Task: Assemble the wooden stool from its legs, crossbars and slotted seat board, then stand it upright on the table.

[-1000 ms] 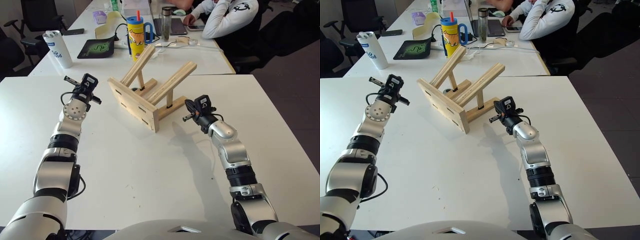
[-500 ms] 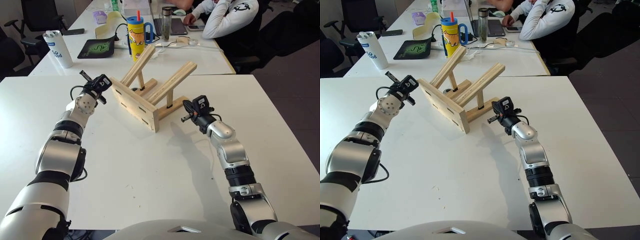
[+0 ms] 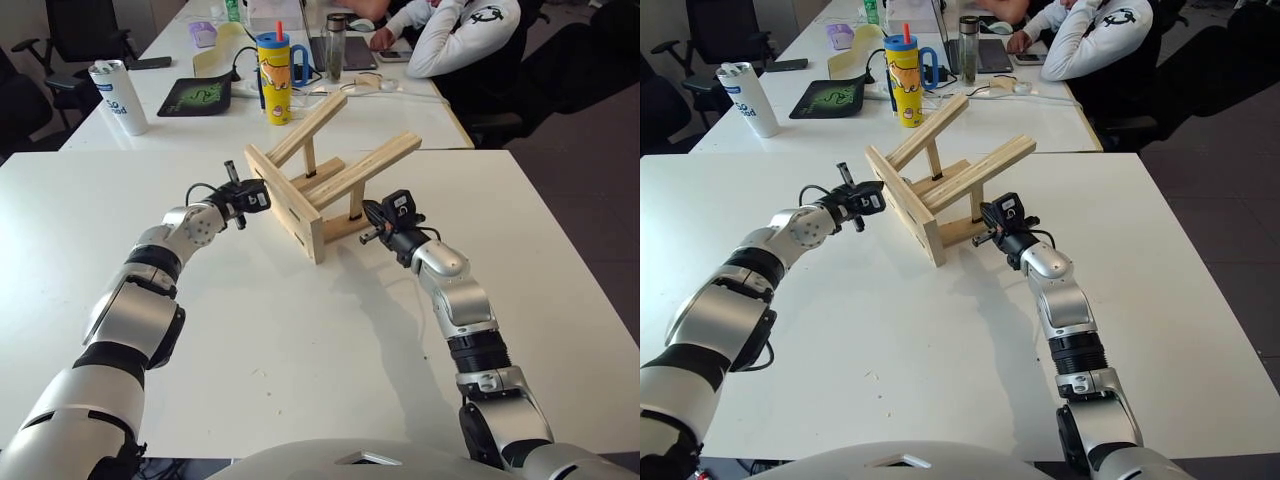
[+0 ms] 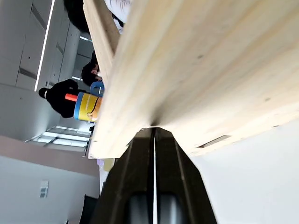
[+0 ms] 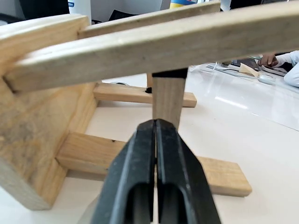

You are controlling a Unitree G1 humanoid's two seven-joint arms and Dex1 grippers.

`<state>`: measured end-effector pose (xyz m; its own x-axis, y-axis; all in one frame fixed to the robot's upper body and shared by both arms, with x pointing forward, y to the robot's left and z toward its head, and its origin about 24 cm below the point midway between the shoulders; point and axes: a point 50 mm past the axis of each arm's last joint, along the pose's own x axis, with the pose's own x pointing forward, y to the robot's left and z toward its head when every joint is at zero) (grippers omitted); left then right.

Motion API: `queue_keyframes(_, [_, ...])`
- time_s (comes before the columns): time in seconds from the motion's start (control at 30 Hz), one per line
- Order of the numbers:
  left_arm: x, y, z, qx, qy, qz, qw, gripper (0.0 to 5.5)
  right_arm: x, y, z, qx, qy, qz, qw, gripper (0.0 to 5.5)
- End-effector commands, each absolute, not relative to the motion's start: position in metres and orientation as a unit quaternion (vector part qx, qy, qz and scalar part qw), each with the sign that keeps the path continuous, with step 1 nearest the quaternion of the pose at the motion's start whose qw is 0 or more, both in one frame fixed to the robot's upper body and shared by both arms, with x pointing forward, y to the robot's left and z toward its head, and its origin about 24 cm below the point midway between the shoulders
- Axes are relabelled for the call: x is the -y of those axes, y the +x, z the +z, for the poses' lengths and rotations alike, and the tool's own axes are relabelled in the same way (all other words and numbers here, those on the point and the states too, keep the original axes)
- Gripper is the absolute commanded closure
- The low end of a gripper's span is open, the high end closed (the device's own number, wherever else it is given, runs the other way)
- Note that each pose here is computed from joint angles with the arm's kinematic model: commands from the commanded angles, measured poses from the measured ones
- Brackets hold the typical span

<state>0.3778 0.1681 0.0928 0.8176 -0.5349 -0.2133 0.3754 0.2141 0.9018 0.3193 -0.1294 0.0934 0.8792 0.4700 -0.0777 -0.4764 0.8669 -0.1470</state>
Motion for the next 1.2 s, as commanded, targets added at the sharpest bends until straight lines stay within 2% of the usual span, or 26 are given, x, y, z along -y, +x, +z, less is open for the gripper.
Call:
queue_keyframes(0.03, [-0.147, 0.372, 0.092, 0.116, 0.523, -0.327, 0.778, 5.49, 0.115, 0.326, 0.124, 0.023, -0.069, 0.264, 0.962, 5.5])
queue_keyframes(0.3, [-0.134, 0.368, 0.095, 0.149, 0.488, -0.325, 0.796, 5.49, 0.106, 0.345, 0.143, 0.006, -0.037, 0.289, 0.956, 5.5])
queue_keyframes(0.43, [-0.134, 0.367, 0.094, 0.153, 0.48, -0.319, 0.803, 5.49, 0.088, 0.35, 0.155, 0.013, -0.045, 0.312, 0.949, 5.5])
queue_keyframes(0.57, [-0.133, 0.367, 0.096, 0.158, 0.472, -0.31, 0.81, 5.49, 0.06, 0.364, 0.152, -0.064, -0.124, 0.335, 0.932, 5.5])
queue_keyframes(0.7, [-0.133, 0.368, 0.101, 0.168, 0.466, -0.299, 0.816, 5.49, 0.059, 0.387, 0.152, -0.128, -0.18, 0.292, 0.93, 5.5])
queue_keyframes(0.83, [-0.134, 0.368, 0.103, 0.177, 0.456, -0.287, 0.824, 5.49, 0.061, 0.403, 0.163, -0.143, -0.23, 0.288, 0.919, 5.5])
queue_keyframes(0.97, [-0.133, 0.367, 0.103, 0.177, 0.451, -0.28, 0.829, 5.49, 0.059, 0.401, 0.157, -0.18, -0.253, 0.35, 0.884, 5.5])
queue_keyframes(1.0, [-0.135, 0.367, 0.103, 0.178, 0.45, -0.275, 0.831, 5.49, 0.061, 0.397, 0.152, -0.2, -0.265, 0.398, 0.855, 5.5])
queue_keyframes(1.07, [-0.14, 0.368, 0.105, 0.179, 0.447, -0.263, 0.836, 5.49, 0.075, 0.391, 0.143, -0.232, -0.307, 0.466, 0.796, 5.5])
queue_keyframes(1.2, [-0.149, 0.369, 0.112, 0.185, 0.44, -0.239, 0.845, 5.49, 0.114, 0.385, 0.144, -0.258, -0.38, 0.53, 0.713, 5.5])
